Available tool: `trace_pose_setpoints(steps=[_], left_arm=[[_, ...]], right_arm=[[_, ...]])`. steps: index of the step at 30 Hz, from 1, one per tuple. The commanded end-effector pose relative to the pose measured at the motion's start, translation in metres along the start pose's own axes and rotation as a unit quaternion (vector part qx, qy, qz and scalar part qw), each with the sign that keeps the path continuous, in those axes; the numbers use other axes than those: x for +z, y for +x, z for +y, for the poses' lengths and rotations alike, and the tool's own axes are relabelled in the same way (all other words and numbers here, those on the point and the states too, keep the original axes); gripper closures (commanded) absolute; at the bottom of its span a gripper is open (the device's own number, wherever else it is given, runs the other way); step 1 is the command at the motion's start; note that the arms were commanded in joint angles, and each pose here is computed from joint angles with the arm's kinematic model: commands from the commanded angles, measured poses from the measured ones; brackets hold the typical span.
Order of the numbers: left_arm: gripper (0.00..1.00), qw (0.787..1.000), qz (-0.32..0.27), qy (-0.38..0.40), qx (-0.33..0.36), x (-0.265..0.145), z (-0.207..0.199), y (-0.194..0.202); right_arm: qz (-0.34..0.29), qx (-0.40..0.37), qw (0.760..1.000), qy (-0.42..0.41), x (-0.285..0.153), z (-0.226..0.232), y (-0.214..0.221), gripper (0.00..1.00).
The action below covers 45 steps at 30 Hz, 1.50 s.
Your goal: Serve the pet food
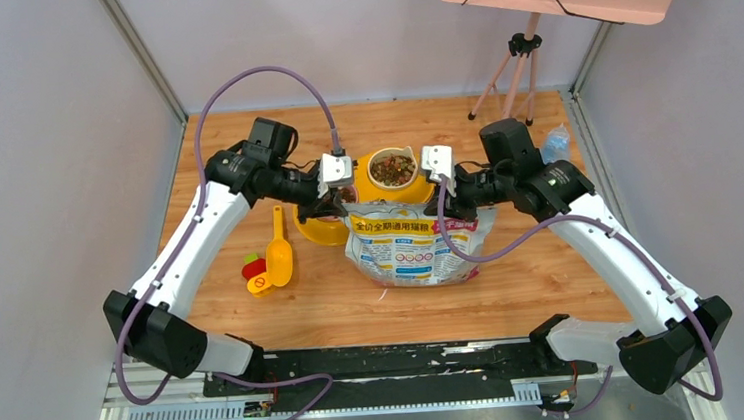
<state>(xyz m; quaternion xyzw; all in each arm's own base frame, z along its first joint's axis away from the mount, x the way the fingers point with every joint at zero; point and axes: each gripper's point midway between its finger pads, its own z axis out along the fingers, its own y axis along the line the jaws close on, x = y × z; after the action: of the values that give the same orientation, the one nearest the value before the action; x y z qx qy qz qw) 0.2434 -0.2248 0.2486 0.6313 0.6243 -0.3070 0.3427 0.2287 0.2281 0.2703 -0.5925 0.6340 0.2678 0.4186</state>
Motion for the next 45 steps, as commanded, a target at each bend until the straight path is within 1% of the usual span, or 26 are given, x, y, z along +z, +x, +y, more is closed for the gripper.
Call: trace_pose_setpoints(steps=[1,2,3,4,5,6,8,10,11,12,13,14,15,17,19,24,28,31,36,39,41,42,43,45], left_arm=[[1.0,1.0,-0.001,0.012,-0.01,-0.003,0.001,-0.004],[0.97,1.0,0.005,0.011,-0.009,-0.003,0.004,-0.003],[0.91,1.0,0.01,0.01,-0.005,-0.003,0.004,-0.001],[0.76,1.0,0.017,0.004,-0.001,-0.005,0.005,0.001],[0.74,1.0,0.02,0.0,0.009,-0.006,0.006,0.002],[0.9,1.0,0.024,-0.006,0.016,-0.008,0.005,0.004],[1.0,0.999,0.026,-0.004,0.03,-0.01,0.003,0.005],[0.99,1.0,0.019,-0.003,0.022,-0.009,0.003,0.002],[0.86,1.0,0.008,-0.004,0.013,-0.008,0.004,-0.004],[0.8,1.0,0.002,-0.004,-0.001,-0.008,0.003,-0.006],[0.8,1.0,-0.012,-0.004,-0.001,-0.006,0.005,-0.012],[0.86,1.0,-0.019,-0.002,-0.014,-0.005,0.004,-0.014],[0.97,0.999,-0.029,0.0,-0.015,-0.002,0.005,-0.018],[1.0,0.999,-0.036,0.0,-0.026,0.001,0.005,-0.02],[1.0,0.999,-0.04,-0.011,-0.034,0.003,0.01,-0.02],[1.0,0.996,-0.064,-0.038,-0.057,0.004,0.018,-0.029],[1.0,0.994,-0.074,-0.045,-0.072,0.004,0.018,-0.031],[1.0,0.993,-0.079,-0.052,-0.074,0.002,0.017,-0.033],[1.0,0.992,-0.086,-0.047,-0.077,0.0,0.012,-0.034],[1.0,0.992,-0.09,-0.045,-0.082,0.0,0.01,-0.035],[1.0,0.991,-0.091,-0.045,-0.082,0.0,0.009,-0.036],[1.0,0.991,-0.091,-0.045,-0.082,0.0,0.009,-0.036],[1.0,0.991,-0.092,-0.045,-0.082,-0.001,0.008,-0.036],[1.0,0.991,-0.093,-0.042,-0.082,-0.001,0.008,-0.037]], right_arm=[[-0.013,-0.017,0.999,0.035,-0.019,-0.009,-0.014,1.0],[-0.012,-0.018,0.999,0.036,-0.019,-0.009,-0.014,1.0],[-0.01,-0.017,0.999,0.037,-0.019,-0.01,-0.013,1.0],[-0.01,-0.018,0.999,0.039,-0.019,-0.009,-0.013,1.0],[-0.01,-0.017,0.999,0.039,-0.019,-0.009,-0.012,1.0],[-0.008,-0.016,0.999,0.039,-0.02,-0.008,-0.011,1.0],[-0.008,-0.014,0.999,0.038,-0.019,-0.007,-0.009,1.0],[-0.009,-0.012,0.999,0.036,-0.018,-0.007,-0.009,1.0],[-0.01,-0.01,0.999,0.035,-0.017,-0.007,-0.009,1.0],[-0.012,-0.008,0.999,0.036,-0.016,-0.008,-0.009,1.0],[-0.014,-0.004,0.999,0.036,-0.014,-0.009,-0.01,0.97],[-0.017,0.001,0.999,0.035,-0.013,-0.009,-0.011,0.9],[-0.021,0.01,0.999,0.031,-0.011,-0.009,-0.013,0.82],[-0.033,0.029,0.999,0.015,-0.007,-0.006,-0.017,0.71],[-0.047,0.045,0.998,0.002,-0.001,-0.003,-0.022,0.63],[-0.071,0.075,0.995,0.001,0.022,-0.011,-0.034,0.55],[-0.096,0.088,0.991,-0.02,0.046,-0.01,-0.053,0.53],[-0.103,0.115,0.987,-0.044,0.063,-0.008,-0.065,0.53],[-0.105,0.199,0.974,-0.041,0.089,-0.019,-0.071,0.55],[-0.101,0.213,0.971,-0.037,0.099,-0.017,-0.069,0.58],[-0.099,0.211,0.972,-0.035,0.102,-0.016,-0.068,0.62],[-0.1,0.209,0.972,-0.032,0.101,-0.017,-0.068,0.64],[-0.099,0.206,0.973,-0.028,0.101,-0.018,-0.067,0.71],[-0.1,0.194,0.976,-0.023,0.101,-0.019,-0.069,0.95]])
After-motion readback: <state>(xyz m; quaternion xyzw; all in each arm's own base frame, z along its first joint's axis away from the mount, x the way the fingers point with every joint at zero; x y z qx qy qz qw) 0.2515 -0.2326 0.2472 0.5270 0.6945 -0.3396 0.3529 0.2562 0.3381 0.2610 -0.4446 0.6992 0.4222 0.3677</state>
